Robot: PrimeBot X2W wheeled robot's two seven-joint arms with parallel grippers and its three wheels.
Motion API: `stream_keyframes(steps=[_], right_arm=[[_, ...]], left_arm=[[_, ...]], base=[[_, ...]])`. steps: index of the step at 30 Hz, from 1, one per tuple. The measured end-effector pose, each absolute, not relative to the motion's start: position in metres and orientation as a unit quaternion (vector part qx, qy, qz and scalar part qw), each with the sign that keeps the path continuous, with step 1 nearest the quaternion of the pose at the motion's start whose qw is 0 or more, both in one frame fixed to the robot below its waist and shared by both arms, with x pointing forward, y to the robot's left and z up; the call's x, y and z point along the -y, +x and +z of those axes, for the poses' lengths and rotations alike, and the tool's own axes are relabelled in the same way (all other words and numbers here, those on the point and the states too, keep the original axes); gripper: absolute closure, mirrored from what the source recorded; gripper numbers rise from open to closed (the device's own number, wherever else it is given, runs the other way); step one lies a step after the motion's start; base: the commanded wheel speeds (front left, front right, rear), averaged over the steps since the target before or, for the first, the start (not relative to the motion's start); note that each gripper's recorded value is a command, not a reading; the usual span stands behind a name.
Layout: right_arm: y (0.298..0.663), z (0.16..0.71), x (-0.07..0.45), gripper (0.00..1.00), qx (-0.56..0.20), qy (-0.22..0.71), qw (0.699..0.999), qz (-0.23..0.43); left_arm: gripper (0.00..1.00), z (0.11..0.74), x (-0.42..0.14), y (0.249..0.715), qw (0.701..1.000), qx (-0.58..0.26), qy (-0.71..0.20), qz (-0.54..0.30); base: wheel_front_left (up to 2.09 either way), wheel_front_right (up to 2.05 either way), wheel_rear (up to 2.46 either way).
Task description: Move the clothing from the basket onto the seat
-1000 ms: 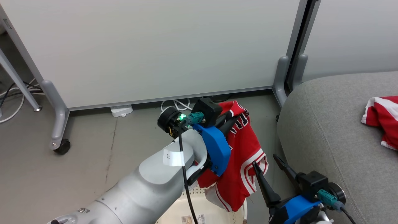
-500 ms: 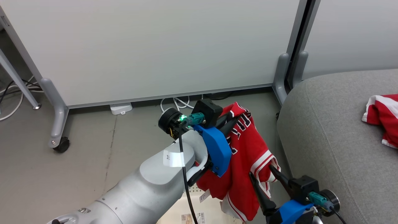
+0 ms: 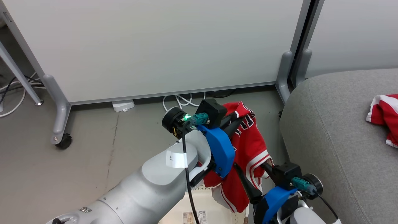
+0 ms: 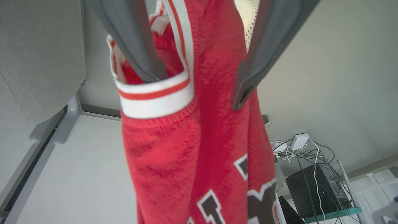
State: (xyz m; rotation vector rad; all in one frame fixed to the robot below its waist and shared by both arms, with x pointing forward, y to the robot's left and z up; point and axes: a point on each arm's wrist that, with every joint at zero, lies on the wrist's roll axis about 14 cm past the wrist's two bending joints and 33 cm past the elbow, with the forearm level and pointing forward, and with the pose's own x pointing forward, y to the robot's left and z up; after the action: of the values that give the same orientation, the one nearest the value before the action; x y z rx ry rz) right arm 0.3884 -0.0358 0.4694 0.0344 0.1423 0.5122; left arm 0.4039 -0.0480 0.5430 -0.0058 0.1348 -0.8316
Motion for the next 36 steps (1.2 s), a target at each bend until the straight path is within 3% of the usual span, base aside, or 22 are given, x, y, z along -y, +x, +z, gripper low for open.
stream_keyframes(steps=[17,32,33,34,35,36], right_arm=[[0.399,0.477,-0.006,0.0,-0.06,-0.004,0.946,0.319],[0.418,0.482,-0.006,0.0,-0.056,-0.01,0.947,0.316],[0.418,0.482,-0.006,0.24,-0.058,-0.009,0.947,0.316],[0.418,0.481,-0.005,0.59,-0.06,-0.007,0.948,0.314],[0.418,0.48,-0.004,0.86,-0.062,-0.006,0.948,0.313],[0.419,0.48,-0.004,1.0,-0.062,-0.006,0.948,0.312]], left_arm=[[1.0,0.541,0.049,0.402,0.91,-0.07,0.0,-0.408],[1.0,0.541,0.05,0.4,0.908,-0.073,0.001,-0.413],[1.0,0.541,0.05,0.4,0.908,-0.073,0.001,-0.413],[1.0,0.541,0.05,0.399,0.908,-0.073,0.002,-0.413],[1.0,0.541,0.05,0.399,0.908,-0.073,0.002,-0.414],[1.0,0.54,0.051,0.399,0.907,-0.073,0.002,-0.414]], base=[[0.0,0.0,0.0],[0.0,0.0,0.0],[0.0,0.0,0.0],[0.0,0.0,0.0],[0.0,0.0,0.0],[0.0,0.0,0.0]])
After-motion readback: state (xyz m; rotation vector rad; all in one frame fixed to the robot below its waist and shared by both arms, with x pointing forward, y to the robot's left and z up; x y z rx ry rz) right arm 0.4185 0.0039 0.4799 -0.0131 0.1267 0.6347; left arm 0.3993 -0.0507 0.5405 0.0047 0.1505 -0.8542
